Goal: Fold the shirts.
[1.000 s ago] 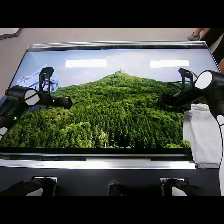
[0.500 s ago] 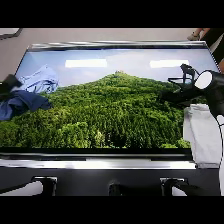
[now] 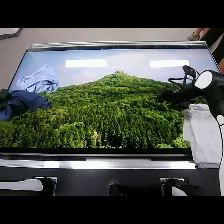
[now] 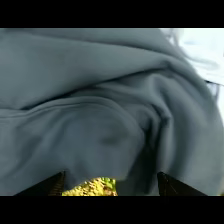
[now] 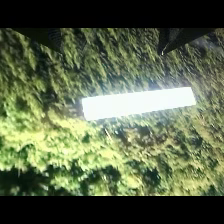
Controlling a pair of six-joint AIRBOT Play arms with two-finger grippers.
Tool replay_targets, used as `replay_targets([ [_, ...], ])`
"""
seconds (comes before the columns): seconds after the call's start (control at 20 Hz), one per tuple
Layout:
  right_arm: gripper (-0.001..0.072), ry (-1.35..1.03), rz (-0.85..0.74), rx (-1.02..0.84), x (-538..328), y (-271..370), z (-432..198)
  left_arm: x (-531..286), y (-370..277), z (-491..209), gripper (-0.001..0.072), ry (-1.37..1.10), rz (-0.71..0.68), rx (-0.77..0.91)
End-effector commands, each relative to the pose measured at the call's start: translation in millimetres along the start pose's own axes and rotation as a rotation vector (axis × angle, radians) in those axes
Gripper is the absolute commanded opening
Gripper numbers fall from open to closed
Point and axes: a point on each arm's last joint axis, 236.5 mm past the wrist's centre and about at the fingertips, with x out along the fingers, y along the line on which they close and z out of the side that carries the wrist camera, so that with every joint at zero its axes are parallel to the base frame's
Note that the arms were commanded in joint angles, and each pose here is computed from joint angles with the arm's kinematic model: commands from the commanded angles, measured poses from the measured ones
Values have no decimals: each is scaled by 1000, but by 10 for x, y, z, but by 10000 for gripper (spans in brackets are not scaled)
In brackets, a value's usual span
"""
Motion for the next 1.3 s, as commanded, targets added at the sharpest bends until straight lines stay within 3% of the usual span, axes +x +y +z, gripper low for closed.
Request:
replay_targets([
  [0.0, 676, 72, -13, 14, -3, -27, -170, 327, 33, 61, 720, -7, -52, -98],
  [0.2, 676, 66, -12, 14, -2, -24, -156, 587, -279, 77, 720, -12, -206, -129],
  [0.35, 676, 60, -10, 15, -1, -20, -142, 775, -306, -64, 720, 40, -228, -141],
  [0.4, 676, 60, -10, 15, -1, -20, -143, 807, -283, -92, 608, 51, -225, -145],
  [0.45, 676, 61, -10, 15, -1, -20, -146, 806, -262, -109, 254, 61, -223, -147],
  [0.5, 676, 64, -11, 14, -2, -22, -153, 774, -254, -109, 49, 68, -229, -155],
  [0.7, 676, 75, -13, 14, -5, -26, -178, 120, -511, 328, 25, -74, -360, -187],
  [0.9, 677, 95, -16, 15, -9, -33, -227, -1389, -1066, 677, 25, -367, -467, 23],
  [1.05, 677, 126, 27, 22, -19, 70, -297, -2659, -1703, 387, 25, -540, -602, 204],
  [1.25, 676, 137, 66, 9, -88, 167, -354, -3856, -2593, -724, 25, -562, -881, 452],
])
